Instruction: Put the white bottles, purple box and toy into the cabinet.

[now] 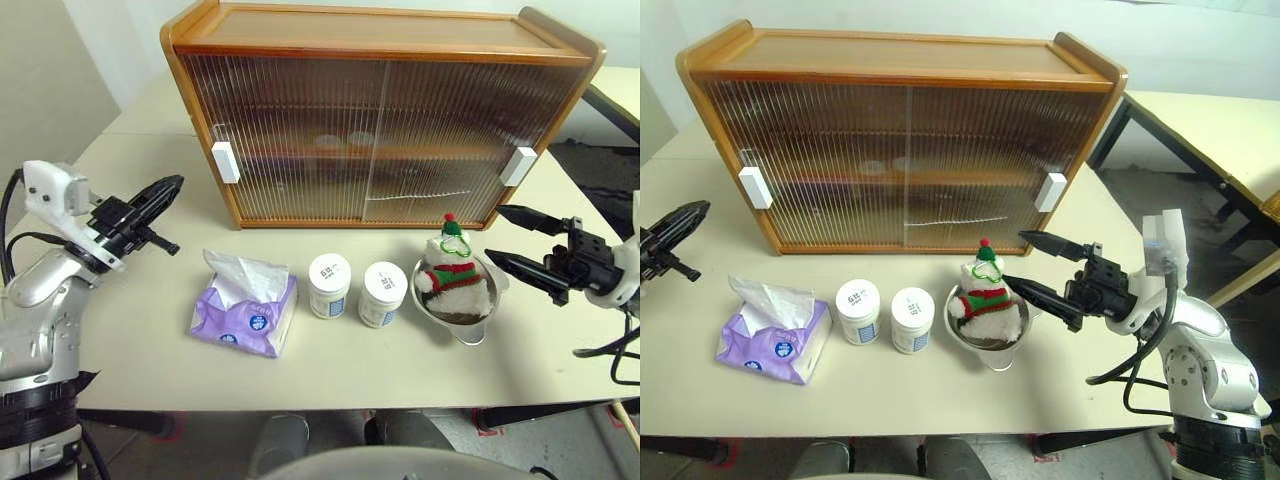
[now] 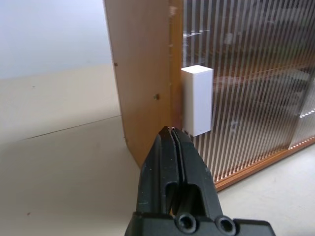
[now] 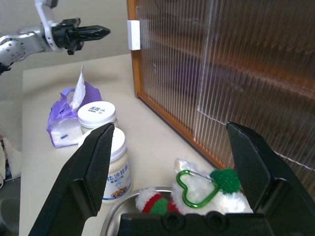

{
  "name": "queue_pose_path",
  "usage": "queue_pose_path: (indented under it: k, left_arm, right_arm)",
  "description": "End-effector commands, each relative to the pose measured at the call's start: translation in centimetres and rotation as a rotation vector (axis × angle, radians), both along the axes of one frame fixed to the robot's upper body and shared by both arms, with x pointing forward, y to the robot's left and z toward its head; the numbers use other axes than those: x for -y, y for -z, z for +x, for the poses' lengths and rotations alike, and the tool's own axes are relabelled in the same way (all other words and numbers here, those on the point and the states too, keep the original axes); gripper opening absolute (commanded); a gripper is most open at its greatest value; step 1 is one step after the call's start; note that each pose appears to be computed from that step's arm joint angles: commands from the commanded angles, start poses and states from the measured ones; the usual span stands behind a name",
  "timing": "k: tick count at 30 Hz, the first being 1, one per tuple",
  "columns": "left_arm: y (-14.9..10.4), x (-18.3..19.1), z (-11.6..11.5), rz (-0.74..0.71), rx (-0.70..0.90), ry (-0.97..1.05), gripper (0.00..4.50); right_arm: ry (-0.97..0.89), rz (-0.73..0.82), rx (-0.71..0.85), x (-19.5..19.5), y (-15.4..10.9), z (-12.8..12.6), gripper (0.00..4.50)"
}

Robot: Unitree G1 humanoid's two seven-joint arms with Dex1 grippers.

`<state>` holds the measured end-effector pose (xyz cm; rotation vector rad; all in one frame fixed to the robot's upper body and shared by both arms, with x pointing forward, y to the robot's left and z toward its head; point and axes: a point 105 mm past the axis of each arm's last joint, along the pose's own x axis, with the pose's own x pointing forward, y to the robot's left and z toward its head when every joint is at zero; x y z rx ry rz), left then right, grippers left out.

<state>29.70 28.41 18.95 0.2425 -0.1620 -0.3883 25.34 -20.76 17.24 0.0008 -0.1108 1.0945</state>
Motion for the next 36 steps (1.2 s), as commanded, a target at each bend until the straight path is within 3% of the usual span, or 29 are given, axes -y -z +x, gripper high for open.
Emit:
queue_pose_path:
  k: [1,11,24,36]
  left_arm:
    - [0.1,0.9,0.5,0.003,-0.005,0.026,0.04]
    - [0.4,3.1,2.1,0.014,-0.005,0.086,0.04]
    - [0.8,1.8,2.6,0.029,0.010,-0.001,0.04]
    - [1.5,3.1,4.1,0.014,0.012,0.014,0.04]
  right_arm:
    - [-0.018,0.002,-0.005,-1.0,0.3,0.1,4.50]
    - [-0.034,-0.002,-0.008,-1.3,0.9,0.3,4.50]
    - [-0.034,-0.004,-0.005,-1.0,1.1,0.3,4.50]
    - [-0.042,-0.005,-0.013,-0.9,1.3,-0.4,4.50]
